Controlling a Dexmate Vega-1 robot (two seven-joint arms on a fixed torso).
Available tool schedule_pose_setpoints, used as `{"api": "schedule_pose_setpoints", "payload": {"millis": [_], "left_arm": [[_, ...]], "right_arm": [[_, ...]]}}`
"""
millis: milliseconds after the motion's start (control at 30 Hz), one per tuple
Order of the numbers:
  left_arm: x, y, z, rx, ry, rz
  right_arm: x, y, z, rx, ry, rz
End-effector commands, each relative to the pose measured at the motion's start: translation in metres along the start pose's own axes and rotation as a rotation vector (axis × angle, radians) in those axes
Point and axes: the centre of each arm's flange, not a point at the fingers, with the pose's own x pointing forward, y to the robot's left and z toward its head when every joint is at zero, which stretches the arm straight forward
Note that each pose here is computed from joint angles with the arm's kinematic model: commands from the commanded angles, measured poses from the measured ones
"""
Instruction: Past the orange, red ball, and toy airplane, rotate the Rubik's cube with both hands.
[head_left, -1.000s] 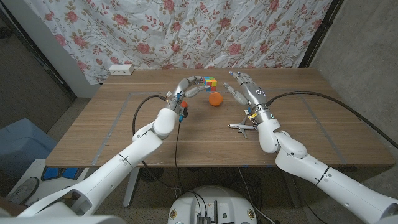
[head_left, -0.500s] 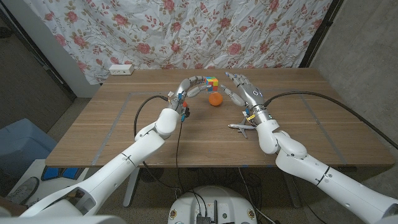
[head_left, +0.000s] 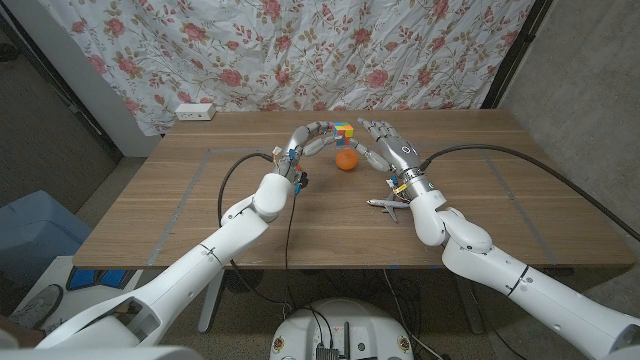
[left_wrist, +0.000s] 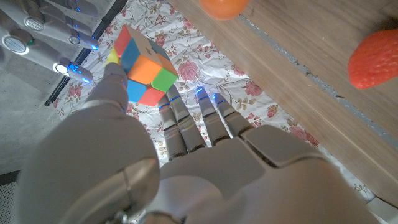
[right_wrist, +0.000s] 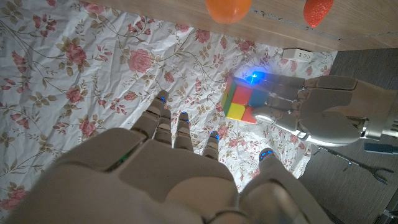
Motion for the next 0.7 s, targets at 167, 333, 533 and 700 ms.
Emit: {"api": "schedule_pose_setpoints", "payload": {"millis": [167,333,533,700], "left_arm": [[0.0031,-0.0058,0.0004,-0.006,0.001,-0.011],[0.0030,-0.0076,0.0000,-0.008,0.004,-0.016],[0.0034,-0.0083,0.0004,-0.010,-0.001,-0.018],[0.0018,-0.0079,0.0006,-0.012,0.001,-0.013]], "right_arm": [[0.0042,0.0013,0.0015,-0.012,-0.001,0.029],[0.0031,0.0012,0.0029,-0.018,-0.001,0.037],[0.0018,0.0019,0.0042,-0.024,-0.005,0.049],[0.0014,0.0025,0.0060,-0.028,-0.012,0.049]]}}
